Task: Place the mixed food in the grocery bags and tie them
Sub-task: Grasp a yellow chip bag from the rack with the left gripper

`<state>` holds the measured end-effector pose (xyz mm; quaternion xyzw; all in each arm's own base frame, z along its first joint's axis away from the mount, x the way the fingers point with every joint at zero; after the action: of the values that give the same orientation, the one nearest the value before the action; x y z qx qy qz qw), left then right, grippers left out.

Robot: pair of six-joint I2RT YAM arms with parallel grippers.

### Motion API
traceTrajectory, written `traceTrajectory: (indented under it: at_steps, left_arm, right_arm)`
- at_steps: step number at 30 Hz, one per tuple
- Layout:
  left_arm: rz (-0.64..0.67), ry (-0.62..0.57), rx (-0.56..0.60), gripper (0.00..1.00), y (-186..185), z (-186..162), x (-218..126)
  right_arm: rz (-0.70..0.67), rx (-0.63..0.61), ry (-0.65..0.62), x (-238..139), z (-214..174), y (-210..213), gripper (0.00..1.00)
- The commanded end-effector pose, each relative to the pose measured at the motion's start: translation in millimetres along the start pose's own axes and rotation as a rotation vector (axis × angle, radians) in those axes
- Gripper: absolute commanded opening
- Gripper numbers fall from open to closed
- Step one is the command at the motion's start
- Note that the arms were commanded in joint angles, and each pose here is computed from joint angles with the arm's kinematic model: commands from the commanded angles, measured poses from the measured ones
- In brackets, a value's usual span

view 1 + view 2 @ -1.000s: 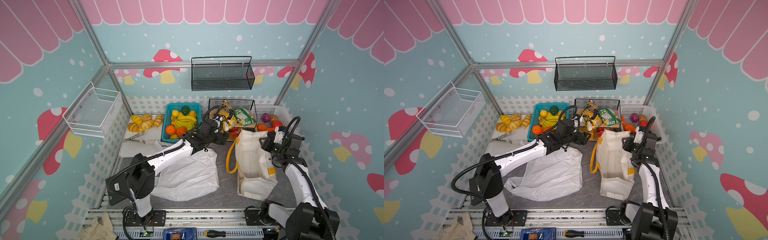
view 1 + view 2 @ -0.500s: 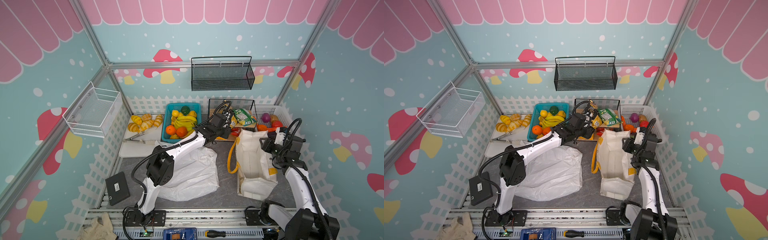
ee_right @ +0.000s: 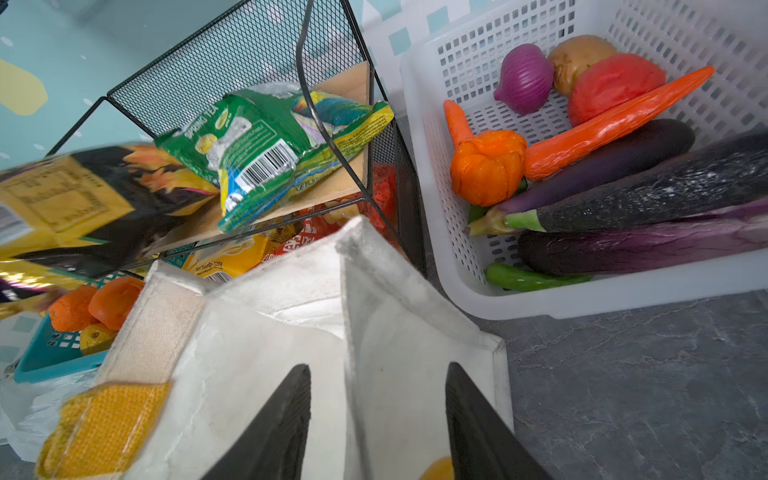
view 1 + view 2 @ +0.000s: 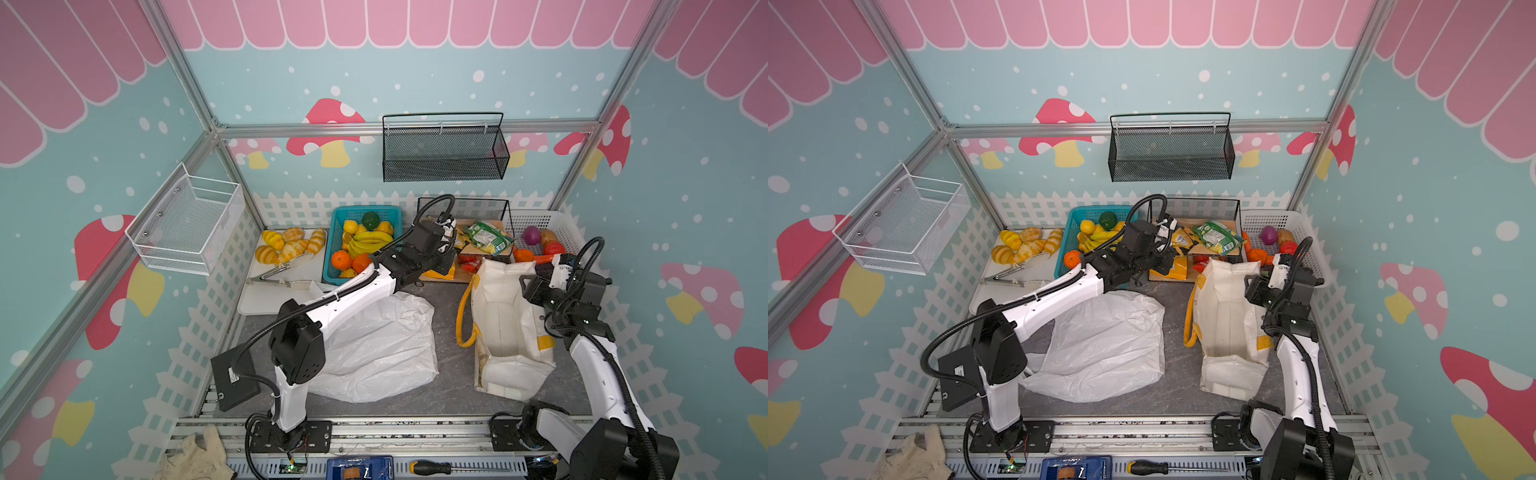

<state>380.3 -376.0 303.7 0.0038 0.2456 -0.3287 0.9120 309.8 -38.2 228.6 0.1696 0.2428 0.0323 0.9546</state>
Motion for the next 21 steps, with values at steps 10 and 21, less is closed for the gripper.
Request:
traceTrajectory:
  at_steps: [10, 21]
  left_arm:
    - [-0.501, -0.34, 0.266, 0.0, -105.2, 45.2, -157.1]
    - [-0.672, -0.135, 0.47, 0.0, -168.9, -6.2, -133.8]
  right_arm:
    - [-0.07, -0.03, 0.016, -0.3, -6.5, -8.7, 0.35]
    - [-0.091, -0.036, -0.021, -13.9, -1.5, -5.9, 0.17]
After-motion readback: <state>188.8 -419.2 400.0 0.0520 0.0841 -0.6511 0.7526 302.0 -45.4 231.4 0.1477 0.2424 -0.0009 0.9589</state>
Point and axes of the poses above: each gripper's point midway between its finger pads, its own x axis out along the fingers, its own y axis along the line the jaws close on, z = x × y, the point moved 4 cm from there along -x, back along the fingers, and after that the axes turned 3 degrees about -x, right-handed, at the moved point
